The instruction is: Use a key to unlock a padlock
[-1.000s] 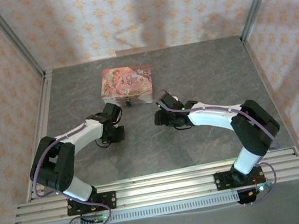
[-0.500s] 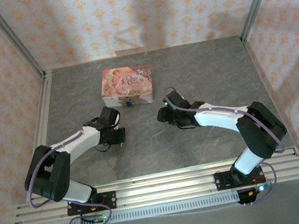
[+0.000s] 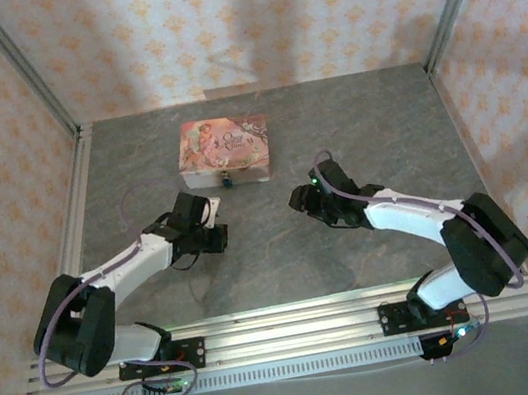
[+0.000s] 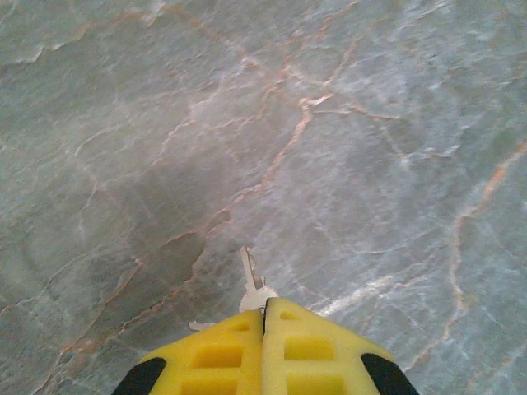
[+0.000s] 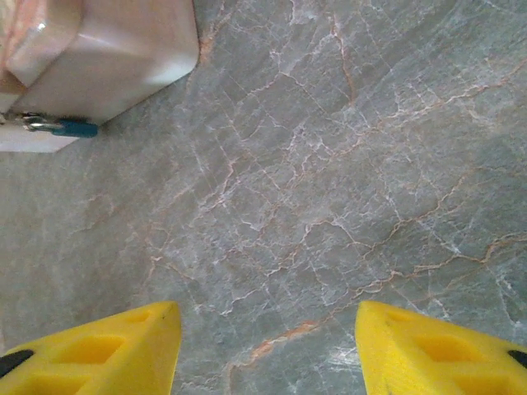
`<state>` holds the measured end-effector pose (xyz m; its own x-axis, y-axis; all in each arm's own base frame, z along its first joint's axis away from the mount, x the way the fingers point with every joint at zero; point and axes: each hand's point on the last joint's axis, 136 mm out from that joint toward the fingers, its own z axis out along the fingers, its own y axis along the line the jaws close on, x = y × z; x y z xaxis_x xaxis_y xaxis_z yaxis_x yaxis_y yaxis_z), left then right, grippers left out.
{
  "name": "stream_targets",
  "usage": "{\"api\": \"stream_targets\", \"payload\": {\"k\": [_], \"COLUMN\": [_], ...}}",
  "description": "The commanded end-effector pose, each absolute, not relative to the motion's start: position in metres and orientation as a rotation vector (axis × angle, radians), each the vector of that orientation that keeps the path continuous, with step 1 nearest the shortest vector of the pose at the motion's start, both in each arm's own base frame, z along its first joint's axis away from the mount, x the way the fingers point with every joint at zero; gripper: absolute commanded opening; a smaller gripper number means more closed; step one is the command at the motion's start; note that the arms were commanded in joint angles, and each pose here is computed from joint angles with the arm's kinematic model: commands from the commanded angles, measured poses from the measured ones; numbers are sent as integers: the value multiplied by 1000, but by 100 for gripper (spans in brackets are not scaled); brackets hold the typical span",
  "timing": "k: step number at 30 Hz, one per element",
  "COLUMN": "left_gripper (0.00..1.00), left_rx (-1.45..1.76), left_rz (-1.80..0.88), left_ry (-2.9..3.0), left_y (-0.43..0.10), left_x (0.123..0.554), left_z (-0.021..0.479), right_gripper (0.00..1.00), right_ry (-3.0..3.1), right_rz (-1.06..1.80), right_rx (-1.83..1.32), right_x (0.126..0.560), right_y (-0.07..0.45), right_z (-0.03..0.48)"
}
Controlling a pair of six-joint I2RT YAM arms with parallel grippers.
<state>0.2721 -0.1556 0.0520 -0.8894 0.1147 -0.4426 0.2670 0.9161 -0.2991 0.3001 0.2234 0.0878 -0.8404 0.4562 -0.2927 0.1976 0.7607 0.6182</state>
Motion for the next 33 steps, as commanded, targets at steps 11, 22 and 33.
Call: {"api": "stream_targets", "payload": {"k": [11,22,33], "left_gripper": [0,0,0], "left_rx": [522,640,623], "left_rz": [-656,-577,-660], "left_ry": [2256,1941,1829], "left_y": [-185,-209,-232], "left_x": [269,262,256], "left_z": [127,204,239], "right_gripper": [57,56,43], "right_ry": [2443,2382,2365], "right_rz": [1185,1528,1667], "right_rx": [471,653,661], "right_x": [297,290,277], "right_y": [254,296,320], "right_z": [147,195,221]}}
